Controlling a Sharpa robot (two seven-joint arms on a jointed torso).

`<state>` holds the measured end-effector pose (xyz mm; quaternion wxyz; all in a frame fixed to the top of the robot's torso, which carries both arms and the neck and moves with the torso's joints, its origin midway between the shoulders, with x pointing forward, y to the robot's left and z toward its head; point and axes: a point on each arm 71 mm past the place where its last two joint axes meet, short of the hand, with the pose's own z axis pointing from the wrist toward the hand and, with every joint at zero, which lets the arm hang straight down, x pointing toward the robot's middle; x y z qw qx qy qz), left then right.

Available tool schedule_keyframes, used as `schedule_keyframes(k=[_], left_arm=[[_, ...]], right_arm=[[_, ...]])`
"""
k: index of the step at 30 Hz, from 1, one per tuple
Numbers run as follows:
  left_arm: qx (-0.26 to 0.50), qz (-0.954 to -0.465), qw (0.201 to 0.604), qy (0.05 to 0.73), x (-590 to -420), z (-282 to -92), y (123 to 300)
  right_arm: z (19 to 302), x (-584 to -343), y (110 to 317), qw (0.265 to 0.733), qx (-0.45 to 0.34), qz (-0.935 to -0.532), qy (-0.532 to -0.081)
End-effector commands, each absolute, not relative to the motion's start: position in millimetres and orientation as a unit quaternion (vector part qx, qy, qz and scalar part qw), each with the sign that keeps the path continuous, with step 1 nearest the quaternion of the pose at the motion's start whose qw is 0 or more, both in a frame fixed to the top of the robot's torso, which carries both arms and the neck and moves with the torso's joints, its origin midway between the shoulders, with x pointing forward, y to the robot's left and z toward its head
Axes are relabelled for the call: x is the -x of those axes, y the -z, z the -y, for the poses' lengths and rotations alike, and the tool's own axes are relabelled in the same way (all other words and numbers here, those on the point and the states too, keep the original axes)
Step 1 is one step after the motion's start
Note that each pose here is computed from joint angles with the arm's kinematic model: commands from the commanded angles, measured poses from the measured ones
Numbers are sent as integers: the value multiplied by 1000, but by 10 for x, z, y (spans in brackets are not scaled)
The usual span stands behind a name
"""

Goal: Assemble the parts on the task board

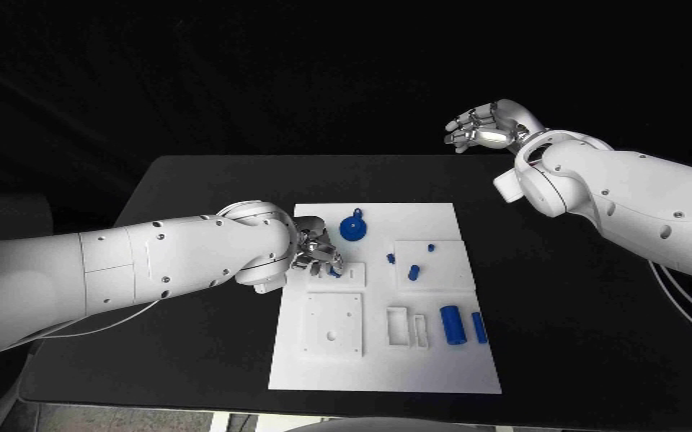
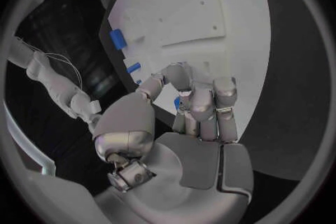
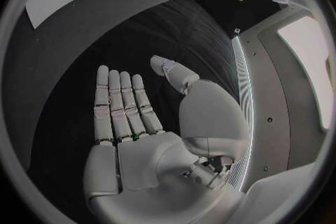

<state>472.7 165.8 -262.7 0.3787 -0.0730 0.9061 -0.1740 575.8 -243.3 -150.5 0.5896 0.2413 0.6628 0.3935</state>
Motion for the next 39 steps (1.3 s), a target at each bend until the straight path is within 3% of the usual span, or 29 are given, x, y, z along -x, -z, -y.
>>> schedule_keyframes(k=[1, 39], left_arm=[[62, -902, 391, 173, -4727, -1641, 2625], [61, -896, 403, 178, -4700, -1613, 2692]], right_arm=[[2392, -5751, 1499, 585, -233, -665, -401], [2368, -5739, 1509, 583, -231, -665, -405]])
